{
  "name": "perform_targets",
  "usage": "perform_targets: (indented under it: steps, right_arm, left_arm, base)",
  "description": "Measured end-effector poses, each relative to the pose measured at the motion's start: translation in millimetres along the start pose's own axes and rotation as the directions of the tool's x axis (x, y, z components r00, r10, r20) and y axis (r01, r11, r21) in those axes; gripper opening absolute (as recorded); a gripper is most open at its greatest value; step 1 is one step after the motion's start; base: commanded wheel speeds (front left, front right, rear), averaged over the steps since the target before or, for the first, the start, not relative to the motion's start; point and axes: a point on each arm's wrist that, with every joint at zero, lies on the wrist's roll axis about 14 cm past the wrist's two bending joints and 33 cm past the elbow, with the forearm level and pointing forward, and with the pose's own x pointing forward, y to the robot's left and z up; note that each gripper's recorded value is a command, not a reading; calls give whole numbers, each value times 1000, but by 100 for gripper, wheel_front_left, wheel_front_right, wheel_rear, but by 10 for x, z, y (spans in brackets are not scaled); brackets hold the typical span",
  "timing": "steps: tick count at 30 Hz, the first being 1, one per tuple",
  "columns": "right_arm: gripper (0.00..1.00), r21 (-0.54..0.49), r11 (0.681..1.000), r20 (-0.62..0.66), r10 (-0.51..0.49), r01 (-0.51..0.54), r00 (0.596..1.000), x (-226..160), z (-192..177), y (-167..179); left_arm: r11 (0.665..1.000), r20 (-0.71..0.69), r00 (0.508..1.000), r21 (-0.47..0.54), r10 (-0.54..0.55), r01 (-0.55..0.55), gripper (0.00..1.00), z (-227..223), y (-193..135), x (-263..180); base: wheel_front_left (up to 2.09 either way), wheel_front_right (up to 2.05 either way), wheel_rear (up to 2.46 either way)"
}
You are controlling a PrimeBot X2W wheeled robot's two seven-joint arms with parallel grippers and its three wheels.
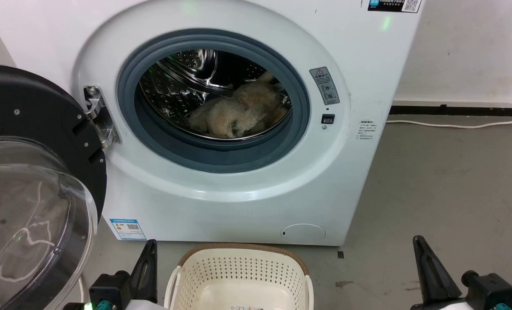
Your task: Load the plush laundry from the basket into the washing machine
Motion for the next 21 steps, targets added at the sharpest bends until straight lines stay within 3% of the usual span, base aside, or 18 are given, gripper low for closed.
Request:
perform_targets:
  steps: [21]
  right_arm:
    - [0, -31, 999, -28, 12, -13, 1000, 77, -9, 24]
  left_arm:
    - [1000, -14, 1000, 23, 4, -4, 0, 29, 15, 35]
  base:
    - [0, 0, 0]
